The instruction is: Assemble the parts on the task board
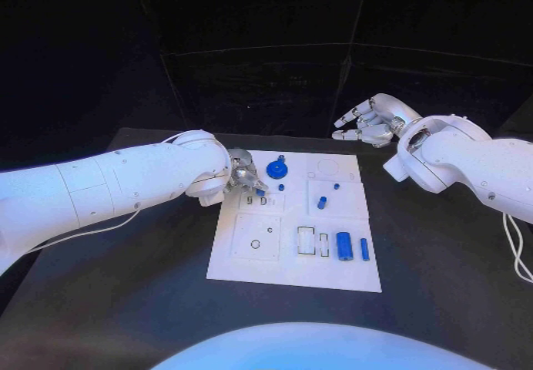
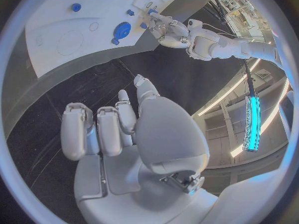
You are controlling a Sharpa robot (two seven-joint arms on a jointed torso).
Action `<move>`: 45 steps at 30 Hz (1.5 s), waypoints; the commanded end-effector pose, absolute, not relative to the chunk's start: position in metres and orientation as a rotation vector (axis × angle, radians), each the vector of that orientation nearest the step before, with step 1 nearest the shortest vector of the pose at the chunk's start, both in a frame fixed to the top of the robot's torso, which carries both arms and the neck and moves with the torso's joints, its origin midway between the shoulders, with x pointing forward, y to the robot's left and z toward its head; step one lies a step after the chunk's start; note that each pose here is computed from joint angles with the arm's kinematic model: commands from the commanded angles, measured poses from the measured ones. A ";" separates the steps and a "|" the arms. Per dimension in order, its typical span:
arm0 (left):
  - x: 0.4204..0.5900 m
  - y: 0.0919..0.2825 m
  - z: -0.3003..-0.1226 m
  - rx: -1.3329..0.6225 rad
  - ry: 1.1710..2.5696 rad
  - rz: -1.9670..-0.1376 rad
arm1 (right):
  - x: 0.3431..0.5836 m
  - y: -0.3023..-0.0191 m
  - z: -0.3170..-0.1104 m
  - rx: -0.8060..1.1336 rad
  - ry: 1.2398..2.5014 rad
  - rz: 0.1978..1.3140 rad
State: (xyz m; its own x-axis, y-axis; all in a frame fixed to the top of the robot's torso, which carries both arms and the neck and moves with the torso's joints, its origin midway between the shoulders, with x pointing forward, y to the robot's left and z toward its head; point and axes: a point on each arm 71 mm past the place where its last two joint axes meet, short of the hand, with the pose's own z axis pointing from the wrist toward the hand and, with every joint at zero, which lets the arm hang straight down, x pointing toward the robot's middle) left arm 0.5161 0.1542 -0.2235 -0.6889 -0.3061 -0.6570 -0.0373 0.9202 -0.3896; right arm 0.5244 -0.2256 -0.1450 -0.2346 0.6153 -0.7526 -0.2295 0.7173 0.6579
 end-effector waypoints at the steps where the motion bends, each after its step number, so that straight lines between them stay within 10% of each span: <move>1: 0.517 0.152 -0.224 -0.228 2.287 -0.449 | 0.525 -0.225 -0.144 0.313 1.637 0.817; 45: 0.509 0.147 -0.234 -0.156 2.416 -0.372 | 0.525 -0.222 -0.145 0.309 1.643 0.820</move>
